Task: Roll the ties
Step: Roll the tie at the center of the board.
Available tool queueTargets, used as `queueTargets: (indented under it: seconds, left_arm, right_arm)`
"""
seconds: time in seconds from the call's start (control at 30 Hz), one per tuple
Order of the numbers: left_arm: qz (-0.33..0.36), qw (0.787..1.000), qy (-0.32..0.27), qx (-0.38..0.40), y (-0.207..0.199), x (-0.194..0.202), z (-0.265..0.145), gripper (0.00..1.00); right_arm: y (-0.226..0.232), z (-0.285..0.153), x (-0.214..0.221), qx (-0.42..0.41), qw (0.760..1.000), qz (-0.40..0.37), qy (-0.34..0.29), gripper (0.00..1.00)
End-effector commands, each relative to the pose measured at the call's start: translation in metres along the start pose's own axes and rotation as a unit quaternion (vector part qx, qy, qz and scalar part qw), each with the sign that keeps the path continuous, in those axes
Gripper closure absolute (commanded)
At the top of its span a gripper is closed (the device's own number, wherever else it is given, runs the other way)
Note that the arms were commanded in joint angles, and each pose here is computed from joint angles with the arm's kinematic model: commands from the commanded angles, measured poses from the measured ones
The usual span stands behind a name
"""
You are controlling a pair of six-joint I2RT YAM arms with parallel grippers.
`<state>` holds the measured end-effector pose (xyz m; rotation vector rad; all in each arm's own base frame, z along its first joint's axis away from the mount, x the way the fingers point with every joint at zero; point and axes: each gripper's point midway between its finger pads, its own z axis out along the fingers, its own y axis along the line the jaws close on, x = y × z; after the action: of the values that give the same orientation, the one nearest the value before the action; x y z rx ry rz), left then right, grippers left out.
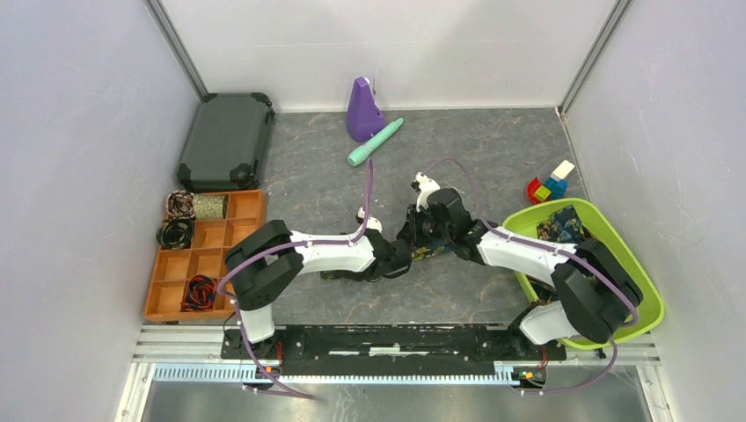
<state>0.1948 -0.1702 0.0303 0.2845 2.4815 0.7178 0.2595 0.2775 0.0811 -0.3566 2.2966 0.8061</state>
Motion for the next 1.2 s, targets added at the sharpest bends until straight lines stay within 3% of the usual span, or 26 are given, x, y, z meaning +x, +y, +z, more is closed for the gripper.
queueTargets:
  seconds: [0.0, 0.33, 0.67, 1.0, 1.17]
  left_arm:
    - [-0.043, 0.997, -0.002, 0.062, -0.024, -0.012, -0.013, 0.47]
    - [-0.043, 0.997, -0.003, 0.069, -0.023, -0.015, -0.018, 0.47]
    - [-0.043, 0.994, 0.003, 0.098, -0.026, -0.019, -0.032, 0.44]
    - [-0.048, 0.988, 0.005, 0.145, -0.029, -0.023, -0.047, 0.41]
    - [-0.049, 0.985, 0.004, 0.165, -0.031, -0.023, -0.05, 0.49]
  right_arm:
    - [0.013, 0.011, -0.008, -0.025, 1.0, 0.004, -0.003, 0.85]
    - [0.035, 0.037, 0.044, -0.06, 0.997, 0.005, 0.057, 0.87]
    - [0.025, 0.046, 0.06, -0.044, 0.996, 0.009, 0.071, 0.89]
    - [0.034, 0.047, 0.043, -0.049, 0.997, 0.0, 0.061, 0.9]
    - [0.044, 0.045, 0.027, -0.057, 0.997, -0.009, 0.05, 0.9]
